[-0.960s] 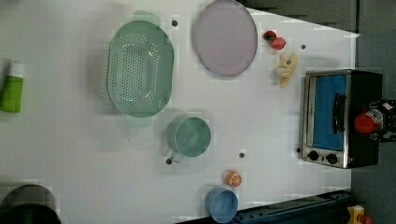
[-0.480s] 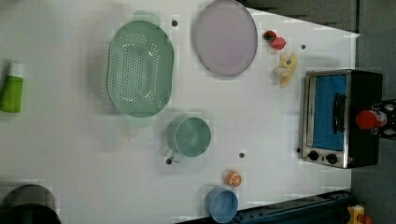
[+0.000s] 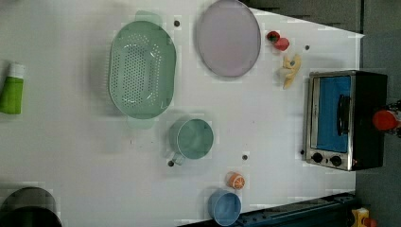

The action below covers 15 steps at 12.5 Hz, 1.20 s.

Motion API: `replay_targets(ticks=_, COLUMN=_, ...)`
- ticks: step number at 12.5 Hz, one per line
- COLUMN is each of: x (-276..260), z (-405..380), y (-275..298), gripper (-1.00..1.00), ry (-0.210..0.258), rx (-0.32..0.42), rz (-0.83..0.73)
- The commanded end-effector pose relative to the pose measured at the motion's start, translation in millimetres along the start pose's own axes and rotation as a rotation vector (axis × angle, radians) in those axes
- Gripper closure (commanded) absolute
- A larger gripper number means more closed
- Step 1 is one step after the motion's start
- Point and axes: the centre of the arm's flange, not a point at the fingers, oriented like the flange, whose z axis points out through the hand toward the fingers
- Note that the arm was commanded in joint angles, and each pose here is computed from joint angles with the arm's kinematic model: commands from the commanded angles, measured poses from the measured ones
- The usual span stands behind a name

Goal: Pick Ketchup from oven and place it on table.

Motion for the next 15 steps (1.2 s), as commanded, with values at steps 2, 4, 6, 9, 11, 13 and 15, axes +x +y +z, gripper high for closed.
replay_targets(ticks=2, x=-76, z=-127, y=-36, gripper=-0.29, ry=0.041, rx=0.063, rz=-0.200)
replay_targets(ticks=4, x=-126, z=-149, y=-50, gripper=-0.29, ry=0.020, rx=0.075, rz=-0.359)
replay_targets(ticks=6, x=-174, z=-158, y=-65, gripper=-0.29, ry=0.017, rx=0.096, rz=-0.477)
replay_targets(ticks=9, x=-249, z=-149, y=-85, gripper=-0.29, ry=-0.004, rx=0.078, rz=-0.615)
replay_targets(ticks=11, x=-291, z=-133, y=-91, gripper=-0.29, ry=-0.024, rx=0.051, rz=-0.688)
replay_targets(ticks=13, x=-317, z=-110, y=-92, gripper=-0.29, ry=-0.042, rx=0.020, rz=-0.730)
replay_targets(ticks=15, x=-328, z=-79, y=-90, gripper=-0.29, ry=-0.051, rx=0.001, rz=-0.710)
